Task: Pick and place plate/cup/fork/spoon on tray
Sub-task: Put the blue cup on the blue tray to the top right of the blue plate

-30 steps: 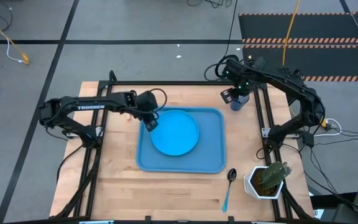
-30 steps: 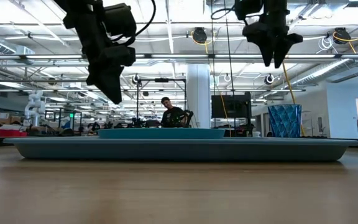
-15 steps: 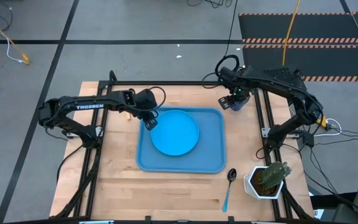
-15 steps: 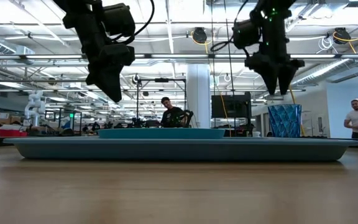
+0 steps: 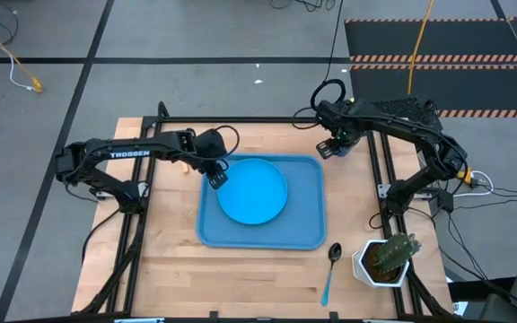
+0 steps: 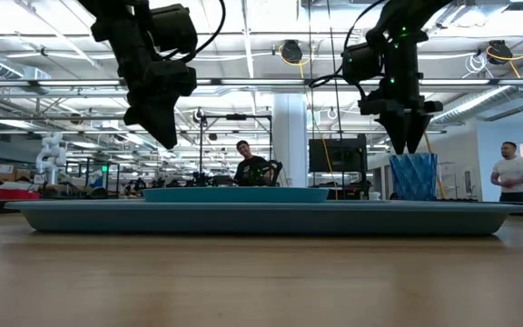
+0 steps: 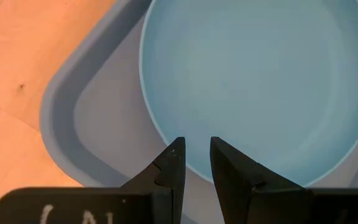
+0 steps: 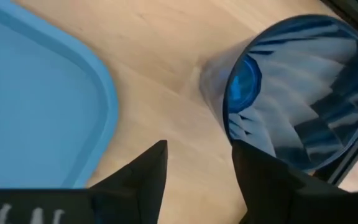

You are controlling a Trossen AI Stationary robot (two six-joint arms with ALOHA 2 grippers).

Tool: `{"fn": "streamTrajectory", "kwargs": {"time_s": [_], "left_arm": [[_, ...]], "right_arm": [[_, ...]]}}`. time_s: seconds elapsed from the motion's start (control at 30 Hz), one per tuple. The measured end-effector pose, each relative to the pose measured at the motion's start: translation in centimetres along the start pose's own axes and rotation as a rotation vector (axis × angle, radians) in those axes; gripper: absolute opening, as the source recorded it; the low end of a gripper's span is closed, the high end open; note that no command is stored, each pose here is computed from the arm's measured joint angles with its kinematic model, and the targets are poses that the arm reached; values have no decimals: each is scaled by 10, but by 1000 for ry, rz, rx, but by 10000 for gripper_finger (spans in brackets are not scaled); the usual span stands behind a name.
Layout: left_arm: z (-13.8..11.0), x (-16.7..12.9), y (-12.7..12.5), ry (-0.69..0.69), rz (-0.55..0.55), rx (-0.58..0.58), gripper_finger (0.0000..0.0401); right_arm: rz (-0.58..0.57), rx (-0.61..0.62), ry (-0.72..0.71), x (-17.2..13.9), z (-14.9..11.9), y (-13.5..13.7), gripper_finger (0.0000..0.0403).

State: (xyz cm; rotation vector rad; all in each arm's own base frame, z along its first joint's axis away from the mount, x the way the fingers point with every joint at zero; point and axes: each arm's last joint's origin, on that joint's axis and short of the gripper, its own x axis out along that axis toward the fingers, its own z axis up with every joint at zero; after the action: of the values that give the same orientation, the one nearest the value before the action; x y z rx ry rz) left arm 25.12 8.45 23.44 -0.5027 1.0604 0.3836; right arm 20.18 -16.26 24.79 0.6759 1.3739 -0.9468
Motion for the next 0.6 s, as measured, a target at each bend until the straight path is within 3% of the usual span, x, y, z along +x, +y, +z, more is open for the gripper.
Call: {"fn": "streamTrajectory", "kwargs": {"time_s": [0.43,0.6], "left_arm": [[-4,1,-11,15,-17,-17,76],[-6,-1,-16,21,-42,-22,76]], "right_arm": [[-9,0,-13,8,1,-5,99],[-2,21,-62,-3,-1,-9,94]]}}
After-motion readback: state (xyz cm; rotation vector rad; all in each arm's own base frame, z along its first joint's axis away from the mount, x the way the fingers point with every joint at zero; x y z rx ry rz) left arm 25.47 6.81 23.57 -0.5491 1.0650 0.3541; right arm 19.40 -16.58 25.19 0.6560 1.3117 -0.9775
